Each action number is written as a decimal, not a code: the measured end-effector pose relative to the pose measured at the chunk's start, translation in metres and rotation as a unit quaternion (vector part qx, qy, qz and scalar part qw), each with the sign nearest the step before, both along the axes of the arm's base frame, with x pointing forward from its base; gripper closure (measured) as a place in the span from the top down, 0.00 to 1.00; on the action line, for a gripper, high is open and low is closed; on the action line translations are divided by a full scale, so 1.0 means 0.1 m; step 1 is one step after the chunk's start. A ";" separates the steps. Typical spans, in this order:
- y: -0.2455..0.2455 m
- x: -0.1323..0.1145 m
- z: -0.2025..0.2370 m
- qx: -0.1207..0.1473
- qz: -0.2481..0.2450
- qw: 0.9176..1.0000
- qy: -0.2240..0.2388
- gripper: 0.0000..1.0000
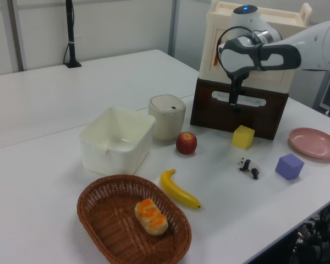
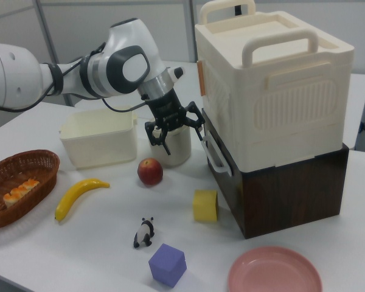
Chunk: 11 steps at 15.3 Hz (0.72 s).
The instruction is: Slide open the drawer
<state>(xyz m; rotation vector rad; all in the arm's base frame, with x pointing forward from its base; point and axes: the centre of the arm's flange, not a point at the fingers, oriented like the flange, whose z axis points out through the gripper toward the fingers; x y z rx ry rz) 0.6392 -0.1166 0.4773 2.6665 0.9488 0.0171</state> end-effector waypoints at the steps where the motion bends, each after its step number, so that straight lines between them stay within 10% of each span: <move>1: -0.01 0.01 -0.03 -0.002 0.000 1.000 0.002 1.00; 11: -0.12 0.04 -0.15 -0.009 -0.003 1.000 0.003 1.00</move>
